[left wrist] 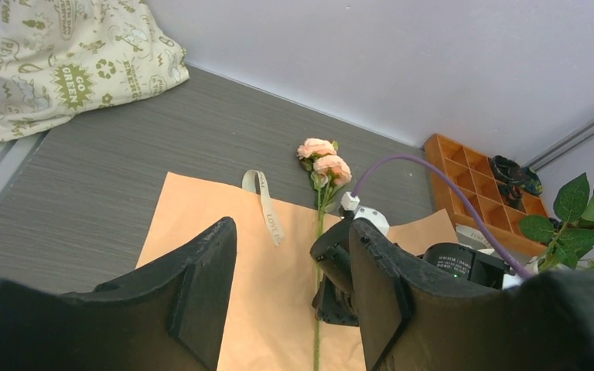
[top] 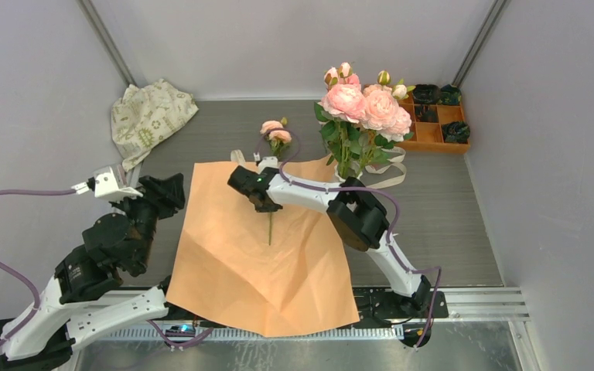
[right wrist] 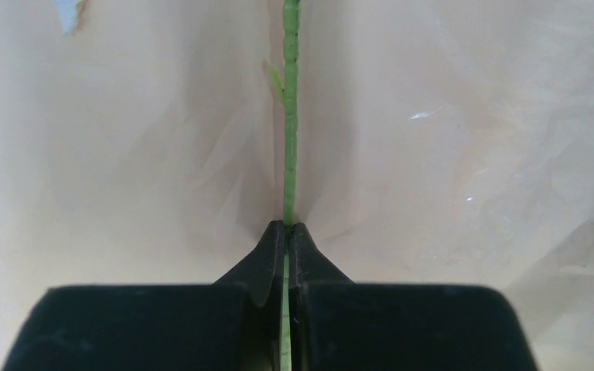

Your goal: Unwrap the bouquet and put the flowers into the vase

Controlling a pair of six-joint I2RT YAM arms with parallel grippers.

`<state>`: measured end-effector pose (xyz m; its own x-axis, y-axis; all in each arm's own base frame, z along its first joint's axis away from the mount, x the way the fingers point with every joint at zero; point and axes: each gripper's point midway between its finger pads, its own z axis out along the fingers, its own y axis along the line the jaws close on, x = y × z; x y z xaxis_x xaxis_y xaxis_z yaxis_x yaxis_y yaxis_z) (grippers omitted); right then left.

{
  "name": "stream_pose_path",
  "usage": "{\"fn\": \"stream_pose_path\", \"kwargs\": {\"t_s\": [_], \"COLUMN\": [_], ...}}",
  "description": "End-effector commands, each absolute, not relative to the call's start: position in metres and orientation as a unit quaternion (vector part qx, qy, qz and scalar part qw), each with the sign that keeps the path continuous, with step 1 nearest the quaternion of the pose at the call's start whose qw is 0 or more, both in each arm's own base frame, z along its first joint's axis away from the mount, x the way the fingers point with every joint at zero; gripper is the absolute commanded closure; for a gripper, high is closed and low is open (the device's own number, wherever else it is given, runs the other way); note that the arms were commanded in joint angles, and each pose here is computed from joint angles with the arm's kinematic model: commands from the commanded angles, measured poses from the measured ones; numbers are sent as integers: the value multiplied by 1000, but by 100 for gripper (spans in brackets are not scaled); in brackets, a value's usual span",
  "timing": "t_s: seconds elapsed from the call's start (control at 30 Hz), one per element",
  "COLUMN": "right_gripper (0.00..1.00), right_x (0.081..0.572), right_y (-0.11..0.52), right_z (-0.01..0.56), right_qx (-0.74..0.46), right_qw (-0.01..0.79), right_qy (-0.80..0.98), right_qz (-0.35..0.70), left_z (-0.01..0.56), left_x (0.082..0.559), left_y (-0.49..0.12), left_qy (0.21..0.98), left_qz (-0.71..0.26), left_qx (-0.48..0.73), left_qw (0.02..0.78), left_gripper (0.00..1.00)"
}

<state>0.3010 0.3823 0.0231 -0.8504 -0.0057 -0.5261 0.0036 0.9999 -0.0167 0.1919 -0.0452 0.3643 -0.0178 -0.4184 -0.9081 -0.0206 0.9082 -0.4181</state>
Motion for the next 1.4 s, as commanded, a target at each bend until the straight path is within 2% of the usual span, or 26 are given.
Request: {"fn": "stream_pose_path", "kwargs": {"t_s": [0.0, 0.33, 0.5, 0.57, 0.63, 0.77, 0.93, 1.1, 1.2, 1.37], "right_gripper": [99, 98, 50, 37, 32, 36, 54, 51, 40, 40], "right_x": [280, 208, 204, 210, 221, 256, 301, 318, 326, 333], "right_y": [404, 398, 383, 385, 392, 408, 426, 443, 448, 451], "right_z": [46, 71, 81, 93, 107, 121, 106, 85, 73, 59], "right_qx": [-84, -208, -194, -193, -192, -174, -155, -159, -157, -144], "right_qw": [291, 269, 279, 296, 310, 318, 287, 273, 266, 257], "right_qy": [953, 940, 940, 936, 931, 931, 941, 944, 947, 950], "right_qz": [-19, -10, -1, 3, 15, 45, 85, 90, 91, 100], "left_z": [370, 369, 368, 369, 369, 371, 372, 370, 369, 367], "left_x": [195, 199, 203, 204, 205, 204, 204, 206, 208, 209], "left_y": [-46, -50, -61, -64, -65, -64, -61, -61, -64, -67], "left_qy": [689, 689, 695, 697, 698, 696, 694, 695, 695, 697], "left_qz": [-148, -142, -141, -141, -141, -143, -139, -126, -125, -123], "left_qx": [-175, -180, -168, -165, -164, -167, -168, -166, -164, -159], "left_qw": [688, 688, 684, 683, 683, 684, 686, 689, 689, 688], "left_gripper": [44, 44, 44, 44, 44, 43, 43, 42, 41, 41]}}
